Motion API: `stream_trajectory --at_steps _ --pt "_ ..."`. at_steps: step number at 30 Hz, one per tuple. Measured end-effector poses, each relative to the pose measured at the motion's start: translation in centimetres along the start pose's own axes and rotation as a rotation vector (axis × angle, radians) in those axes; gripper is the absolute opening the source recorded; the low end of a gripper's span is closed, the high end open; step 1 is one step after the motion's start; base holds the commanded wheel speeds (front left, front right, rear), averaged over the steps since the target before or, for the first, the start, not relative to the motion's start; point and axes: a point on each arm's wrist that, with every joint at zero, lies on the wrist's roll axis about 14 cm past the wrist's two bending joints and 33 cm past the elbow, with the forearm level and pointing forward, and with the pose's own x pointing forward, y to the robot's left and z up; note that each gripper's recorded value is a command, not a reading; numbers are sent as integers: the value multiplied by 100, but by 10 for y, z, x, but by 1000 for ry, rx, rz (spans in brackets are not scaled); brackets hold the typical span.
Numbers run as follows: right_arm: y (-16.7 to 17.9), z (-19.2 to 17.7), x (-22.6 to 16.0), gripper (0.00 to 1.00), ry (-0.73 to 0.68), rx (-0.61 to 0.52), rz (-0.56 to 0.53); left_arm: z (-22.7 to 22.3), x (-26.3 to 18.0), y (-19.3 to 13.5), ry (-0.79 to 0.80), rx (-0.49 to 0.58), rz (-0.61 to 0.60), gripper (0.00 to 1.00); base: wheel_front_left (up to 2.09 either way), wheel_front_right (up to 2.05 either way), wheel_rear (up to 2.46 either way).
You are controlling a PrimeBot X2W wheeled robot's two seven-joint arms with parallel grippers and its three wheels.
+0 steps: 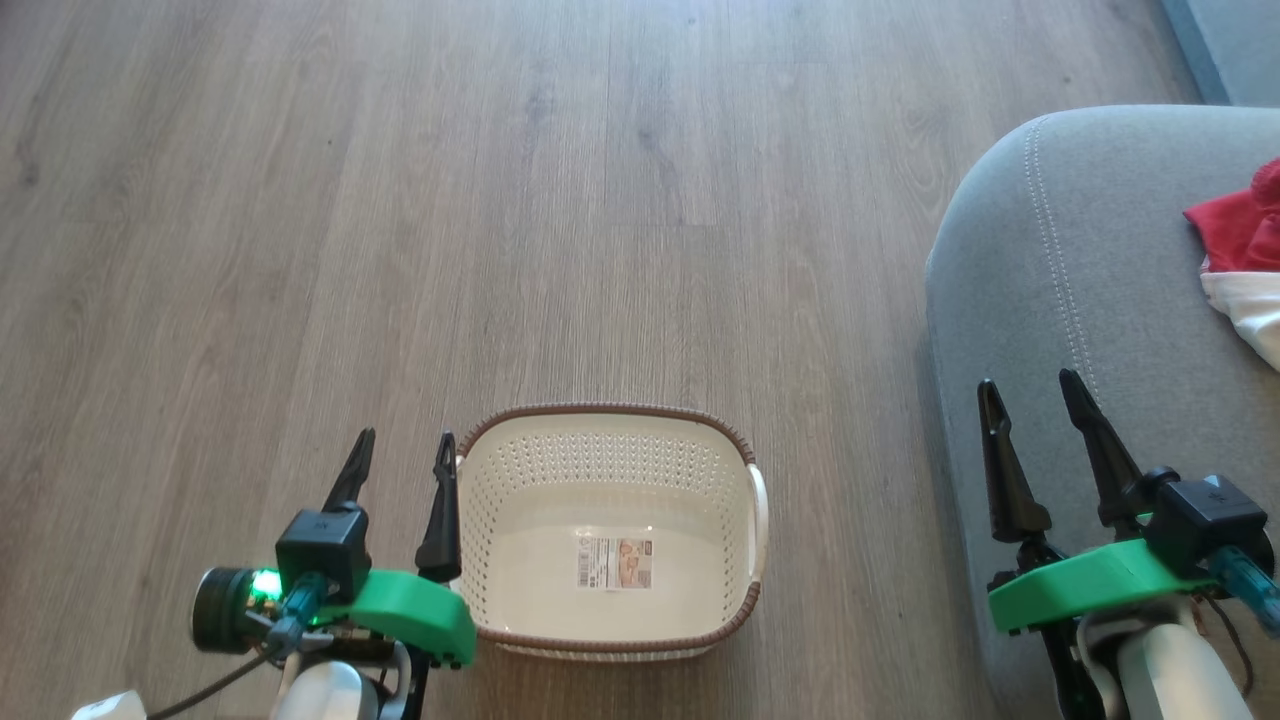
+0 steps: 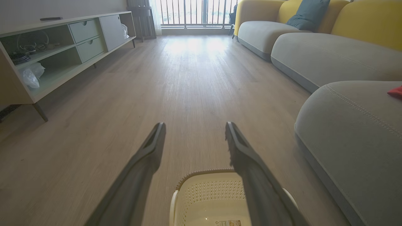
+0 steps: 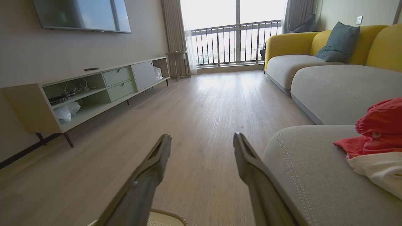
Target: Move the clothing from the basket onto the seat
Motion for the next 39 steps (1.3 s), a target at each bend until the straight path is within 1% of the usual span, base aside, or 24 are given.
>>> stream_trajectory --at_steps 6,12,15,21,39 --pt "1 -2 2 100 5 -10 5 2 0 1 -7 -7 -3 100 0 0 0" --pt "0 -4 2 100 9 -8 0 0 0 4 1 -44 4 100 0 0 0" --pt "1 -4 3 100 11 -17 2 1 1 10 -1 -71 25 100 0 0 0" --pt "2 -4 3 100 10 -20 5 0 0 9 3 -77 16 100 0 0 0" --pt "3 -7 3 100 16 -8 0 -7 1 16 26 -109 40 100 0 0 0"
